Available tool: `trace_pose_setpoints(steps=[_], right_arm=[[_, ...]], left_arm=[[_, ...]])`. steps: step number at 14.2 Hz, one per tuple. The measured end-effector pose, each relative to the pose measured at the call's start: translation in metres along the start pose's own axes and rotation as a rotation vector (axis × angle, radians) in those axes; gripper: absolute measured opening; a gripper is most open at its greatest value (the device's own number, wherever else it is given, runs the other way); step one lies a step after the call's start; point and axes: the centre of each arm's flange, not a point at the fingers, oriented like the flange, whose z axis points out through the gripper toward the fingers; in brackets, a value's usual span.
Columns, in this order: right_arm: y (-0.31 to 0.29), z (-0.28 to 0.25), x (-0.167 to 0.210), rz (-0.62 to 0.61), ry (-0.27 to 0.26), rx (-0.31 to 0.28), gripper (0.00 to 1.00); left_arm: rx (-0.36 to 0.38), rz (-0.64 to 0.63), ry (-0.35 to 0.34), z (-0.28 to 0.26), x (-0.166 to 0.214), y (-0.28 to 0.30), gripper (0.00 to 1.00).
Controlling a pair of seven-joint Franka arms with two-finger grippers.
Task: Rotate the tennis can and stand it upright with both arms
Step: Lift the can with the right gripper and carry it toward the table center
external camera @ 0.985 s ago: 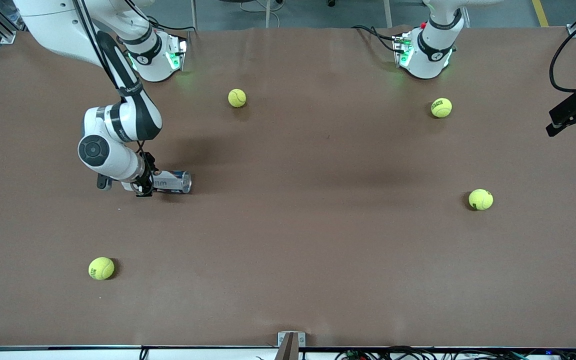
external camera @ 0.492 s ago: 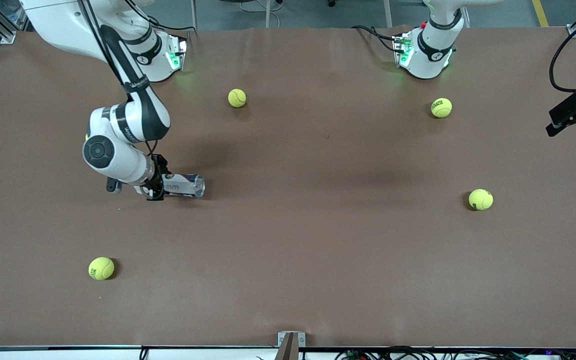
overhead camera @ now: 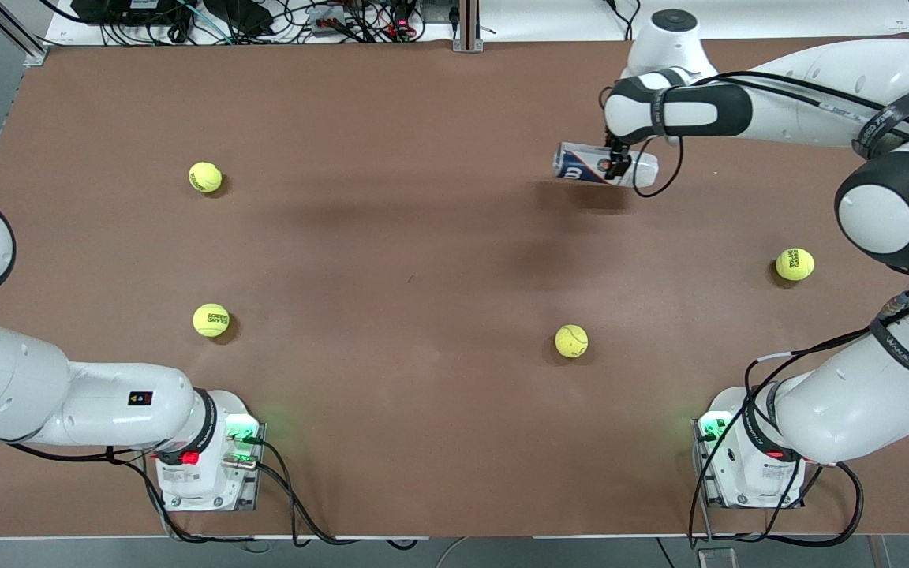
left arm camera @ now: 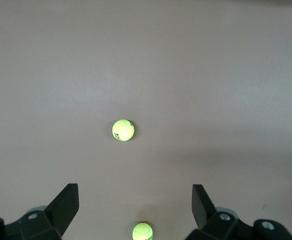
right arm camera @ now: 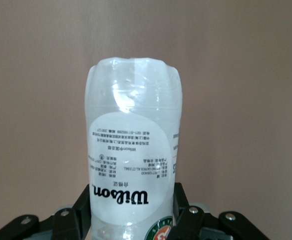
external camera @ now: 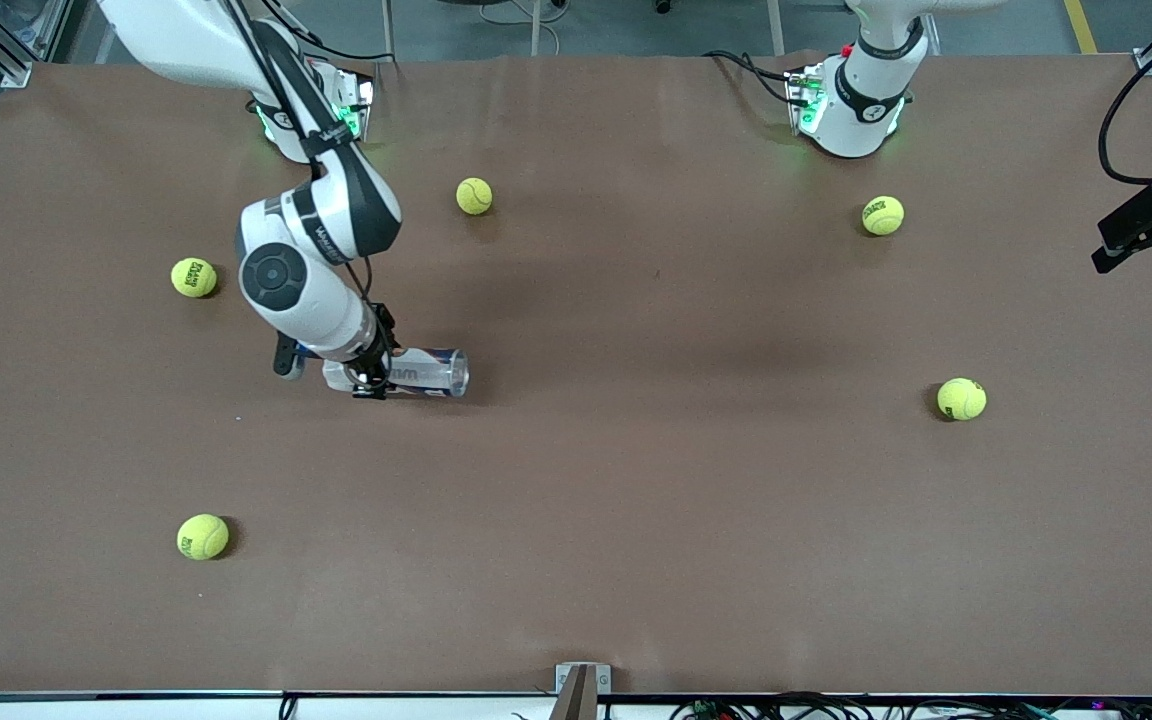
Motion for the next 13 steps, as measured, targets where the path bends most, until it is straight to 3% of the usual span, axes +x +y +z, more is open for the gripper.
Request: trace_pose_setpoints(steps=[9, 13], right_arm=[[0.003, 0.014, -0.124, 0.008, -0.032, 0.042, 0.66], [0.006, 0.019, -0.176, -0.015, -0.002, -0.006, 0.66]], left_arm=[[0.000, 0.000, 0.000, 0.000, 0.000, 0.000, 1.00], [0.000, 0.001, 0.000, 0.000, 0.000, 0.000, 1.00]])
